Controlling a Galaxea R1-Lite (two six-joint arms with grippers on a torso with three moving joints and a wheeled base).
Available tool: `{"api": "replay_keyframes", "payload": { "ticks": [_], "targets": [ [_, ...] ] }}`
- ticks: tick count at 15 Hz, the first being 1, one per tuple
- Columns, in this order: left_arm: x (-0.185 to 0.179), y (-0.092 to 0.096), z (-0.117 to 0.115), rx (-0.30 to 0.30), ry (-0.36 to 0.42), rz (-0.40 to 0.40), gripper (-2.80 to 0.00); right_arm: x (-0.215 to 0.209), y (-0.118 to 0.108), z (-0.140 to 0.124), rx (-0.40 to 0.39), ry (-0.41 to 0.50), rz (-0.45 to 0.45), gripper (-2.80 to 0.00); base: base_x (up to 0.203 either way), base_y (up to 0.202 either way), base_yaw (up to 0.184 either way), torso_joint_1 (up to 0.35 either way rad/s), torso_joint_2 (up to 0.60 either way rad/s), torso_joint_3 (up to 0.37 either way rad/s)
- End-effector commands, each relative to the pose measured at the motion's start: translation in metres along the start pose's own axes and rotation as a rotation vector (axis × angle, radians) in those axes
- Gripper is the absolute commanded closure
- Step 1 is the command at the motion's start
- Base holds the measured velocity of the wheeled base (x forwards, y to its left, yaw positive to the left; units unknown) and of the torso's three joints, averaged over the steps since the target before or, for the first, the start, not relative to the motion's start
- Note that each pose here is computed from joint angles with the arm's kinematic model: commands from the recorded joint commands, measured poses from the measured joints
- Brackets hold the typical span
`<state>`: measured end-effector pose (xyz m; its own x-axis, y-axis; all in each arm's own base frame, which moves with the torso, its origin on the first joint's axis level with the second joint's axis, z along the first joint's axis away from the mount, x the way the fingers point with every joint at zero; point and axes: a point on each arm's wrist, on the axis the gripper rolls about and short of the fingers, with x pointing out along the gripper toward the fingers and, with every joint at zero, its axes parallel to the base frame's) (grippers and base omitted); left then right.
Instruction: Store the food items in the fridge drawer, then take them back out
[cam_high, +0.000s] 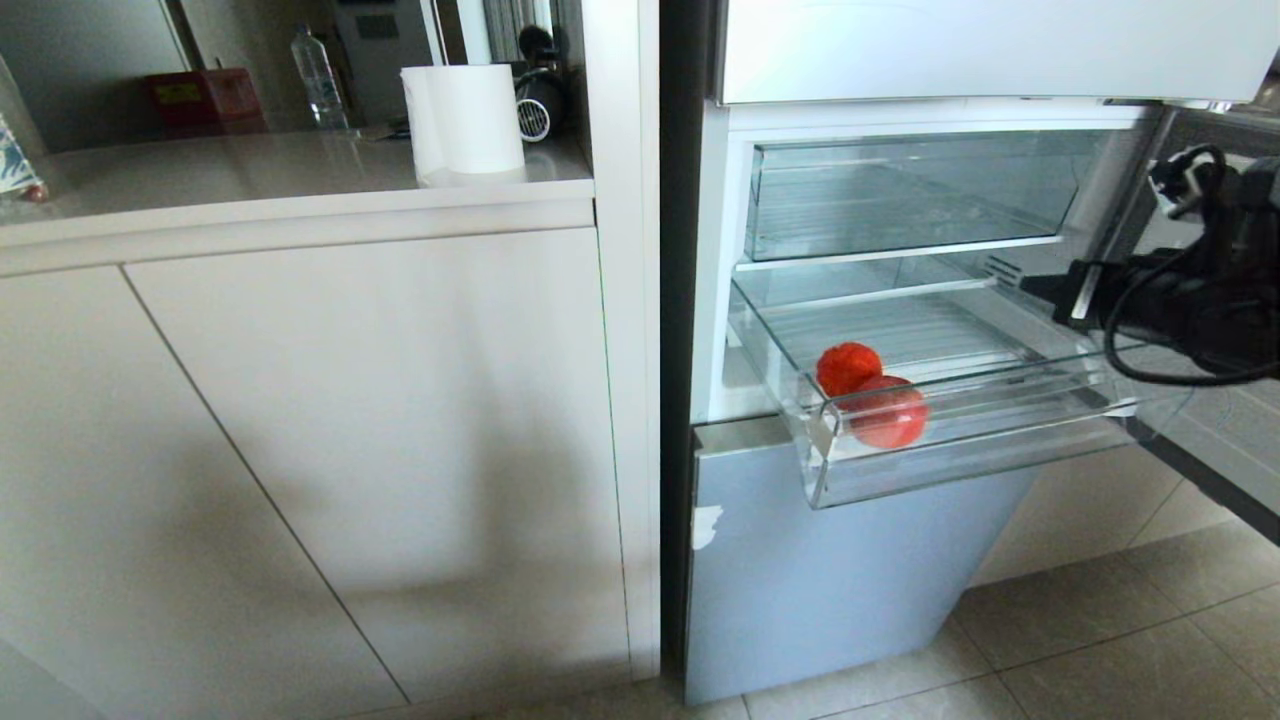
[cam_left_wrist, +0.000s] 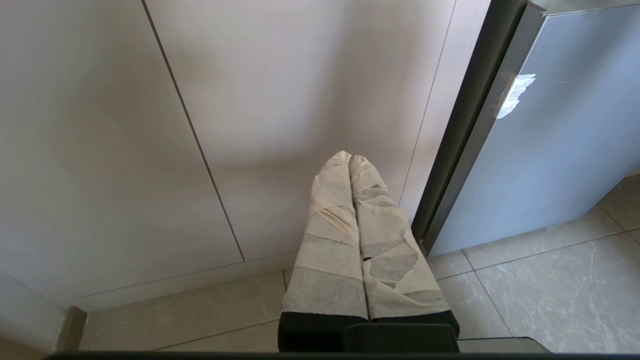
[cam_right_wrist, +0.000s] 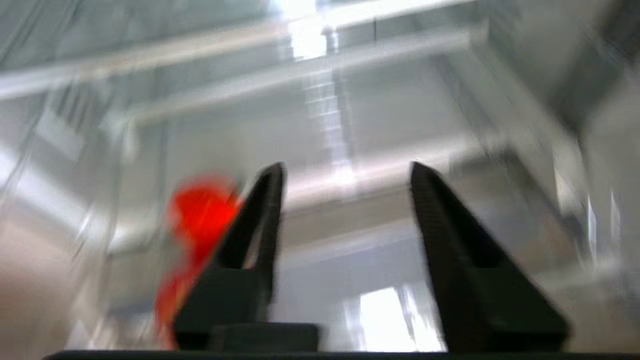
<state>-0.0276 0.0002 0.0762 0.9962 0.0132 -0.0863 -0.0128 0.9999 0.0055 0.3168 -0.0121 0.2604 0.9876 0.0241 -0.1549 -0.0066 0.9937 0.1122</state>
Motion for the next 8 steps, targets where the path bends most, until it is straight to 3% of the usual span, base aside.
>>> {"api": "replay_keyframes", "payload": {
  "ticks": [1,4,8],
  "targets": [
    [0.0,0.0,0.0,0.0,0.003,0.001,0.0,-0.065,0.004,-0.014,0.0,0.006,0.024,0.0,0.0,0.0,0.0,0.0,0.0,0.0],
    [0.0,0.0,0.0,0.0,0.003,0.001,0.0,-0.09,0.002,-0.058,0.017,0.135,0.091,0.0,0.0,0.0,0.0,0.0,0.0,0.0],
    [0.0,0.0,0.0,0.0,0.003,0.001,0.0,-0.062,-0.001,-0.087,0.039,0.259,0.124,0.0,0.0,0.0,0.0,0.0,0.0,0.0]
  ]
}}
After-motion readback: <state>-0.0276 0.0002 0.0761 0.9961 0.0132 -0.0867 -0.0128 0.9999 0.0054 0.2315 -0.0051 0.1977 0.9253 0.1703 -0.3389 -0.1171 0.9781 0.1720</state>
